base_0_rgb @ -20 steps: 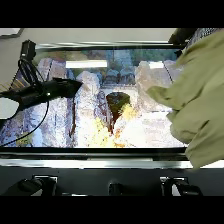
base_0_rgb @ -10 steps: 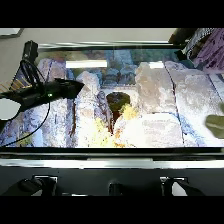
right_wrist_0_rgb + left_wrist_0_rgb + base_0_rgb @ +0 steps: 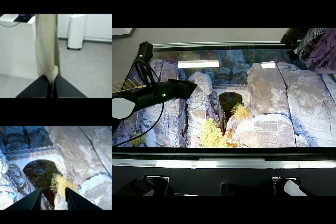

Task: Fold the clothes and pants, and hang the long-sleeved shirts on hangers.

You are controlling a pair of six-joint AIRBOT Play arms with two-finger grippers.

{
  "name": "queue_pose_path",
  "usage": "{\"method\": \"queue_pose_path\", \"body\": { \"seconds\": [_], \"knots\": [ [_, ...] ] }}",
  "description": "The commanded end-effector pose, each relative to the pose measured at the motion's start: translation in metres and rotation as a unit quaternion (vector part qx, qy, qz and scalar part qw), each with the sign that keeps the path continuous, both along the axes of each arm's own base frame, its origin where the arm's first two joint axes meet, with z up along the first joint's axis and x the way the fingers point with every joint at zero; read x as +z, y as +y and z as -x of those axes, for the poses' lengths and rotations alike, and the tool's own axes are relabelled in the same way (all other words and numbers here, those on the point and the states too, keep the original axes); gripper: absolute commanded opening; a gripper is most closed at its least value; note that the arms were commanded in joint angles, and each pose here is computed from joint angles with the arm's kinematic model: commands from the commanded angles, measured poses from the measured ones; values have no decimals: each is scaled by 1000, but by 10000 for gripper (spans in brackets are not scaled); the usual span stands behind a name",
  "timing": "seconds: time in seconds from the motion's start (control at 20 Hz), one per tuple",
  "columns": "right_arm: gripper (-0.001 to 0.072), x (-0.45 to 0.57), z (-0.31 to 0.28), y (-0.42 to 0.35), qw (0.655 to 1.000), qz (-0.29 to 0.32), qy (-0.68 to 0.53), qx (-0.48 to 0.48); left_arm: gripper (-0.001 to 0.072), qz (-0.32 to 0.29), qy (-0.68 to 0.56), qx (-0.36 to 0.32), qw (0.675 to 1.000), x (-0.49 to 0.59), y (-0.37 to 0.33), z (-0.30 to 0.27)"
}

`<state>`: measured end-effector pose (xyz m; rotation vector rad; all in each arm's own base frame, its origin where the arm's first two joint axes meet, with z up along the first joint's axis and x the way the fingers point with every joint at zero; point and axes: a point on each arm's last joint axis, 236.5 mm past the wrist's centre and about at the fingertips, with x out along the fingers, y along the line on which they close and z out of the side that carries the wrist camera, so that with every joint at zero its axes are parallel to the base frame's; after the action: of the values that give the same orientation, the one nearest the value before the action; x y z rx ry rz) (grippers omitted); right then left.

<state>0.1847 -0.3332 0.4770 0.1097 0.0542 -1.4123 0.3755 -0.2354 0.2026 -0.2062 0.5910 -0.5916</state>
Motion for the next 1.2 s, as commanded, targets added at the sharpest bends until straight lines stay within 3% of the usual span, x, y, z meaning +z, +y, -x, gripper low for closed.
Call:
{"method": "queue_pose_path", "body": {
  "seconds": [0.0,0.3,0.55,0.6,0.7,0.75,0.9,1.0,1.15],
  "knots": [
    [26,20,-1,-6,999,40,-25,4,327,-3,7,-1,1000,-7,-2,-2],
    [26,23,42,-38,996,46,-65,-49,326,-4,8,-2,1000,-8,-3,-2],
    [31,3,44,-53,995,3,-99,-30,325,-3,9,-2,1000,-8,-3,-2],
    [107,0,43,-53,995,-2,-99,-29,325,-3,9,-2,1000,-8,-3,-2],
    [538,-7,42,-50,994,-21,-105,-24,325,-3,8,-1,1000,-8,-2,-3],
    [611,-9,46,-45,993,-29,-107,-27,325,-4,8,0,1000,-8,-2,-3],
    [619,15,71,-20,995,1,-94,-33,326,-3,6,2,1000,-6,0,-3],
    [620,67,103,21,989,83,-115,-30,326,-2,3,9,1000,-3,6,-5],
    [617,144,122,89,954,210,-211,38,326,0,-2,24,1000,1,18,-10]
  ]
}}
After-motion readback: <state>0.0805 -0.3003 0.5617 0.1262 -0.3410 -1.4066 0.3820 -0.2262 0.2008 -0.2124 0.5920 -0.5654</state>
